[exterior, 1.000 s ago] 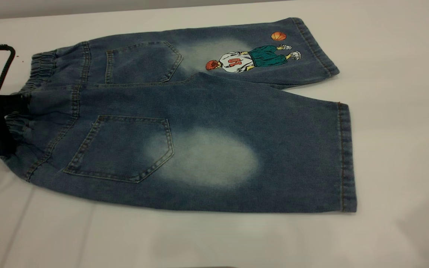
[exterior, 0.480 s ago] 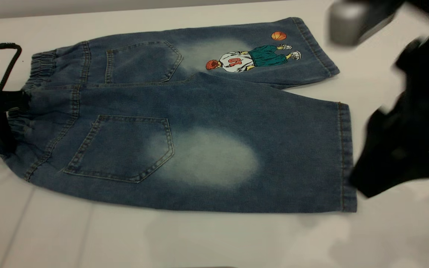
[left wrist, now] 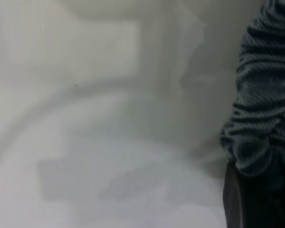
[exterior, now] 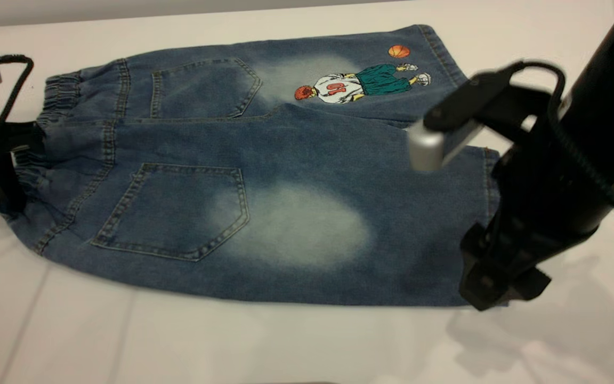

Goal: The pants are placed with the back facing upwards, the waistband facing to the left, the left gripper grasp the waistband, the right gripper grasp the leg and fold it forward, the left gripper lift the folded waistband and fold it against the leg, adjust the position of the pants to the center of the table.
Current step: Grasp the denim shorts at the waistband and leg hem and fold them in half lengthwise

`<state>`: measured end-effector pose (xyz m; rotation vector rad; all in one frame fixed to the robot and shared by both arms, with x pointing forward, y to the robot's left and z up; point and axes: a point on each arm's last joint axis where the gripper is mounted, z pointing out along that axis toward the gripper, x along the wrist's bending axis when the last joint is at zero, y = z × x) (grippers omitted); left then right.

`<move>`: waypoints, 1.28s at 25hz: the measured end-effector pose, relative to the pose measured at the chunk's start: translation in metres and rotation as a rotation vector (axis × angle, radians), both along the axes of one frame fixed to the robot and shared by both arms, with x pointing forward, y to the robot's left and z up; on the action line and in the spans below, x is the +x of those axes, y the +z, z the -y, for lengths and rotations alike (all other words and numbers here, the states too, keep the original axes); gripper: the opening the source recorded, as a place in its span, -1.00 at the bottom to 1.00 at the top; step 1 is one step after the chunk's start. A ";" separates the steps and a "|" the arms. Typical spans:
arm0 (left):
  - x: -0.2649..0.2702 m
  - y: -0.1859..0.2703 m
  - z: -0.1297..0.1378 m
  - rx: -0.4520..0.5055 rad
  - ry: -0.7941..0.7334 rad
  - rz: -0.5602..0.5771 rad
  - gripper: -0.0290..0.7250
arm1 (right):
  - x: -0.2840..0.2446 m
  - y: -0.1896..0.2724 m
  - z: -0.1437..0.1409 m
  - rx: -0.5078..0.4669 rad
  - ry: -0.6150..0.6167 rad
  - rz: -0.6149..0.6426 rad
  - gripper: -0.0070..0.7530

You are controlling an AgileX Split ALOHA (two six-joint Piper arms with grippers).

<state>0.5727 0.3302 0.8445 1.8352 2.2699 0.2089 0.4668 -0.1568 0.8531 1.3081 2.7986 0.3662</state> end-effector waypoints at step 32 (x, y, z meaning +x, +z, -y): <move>0.022 0.072 0.005 -0.058 -0.026 -0.033 -0.75 | 0.055 0.081 0.004 0.144 -0.107 0.154 -0.90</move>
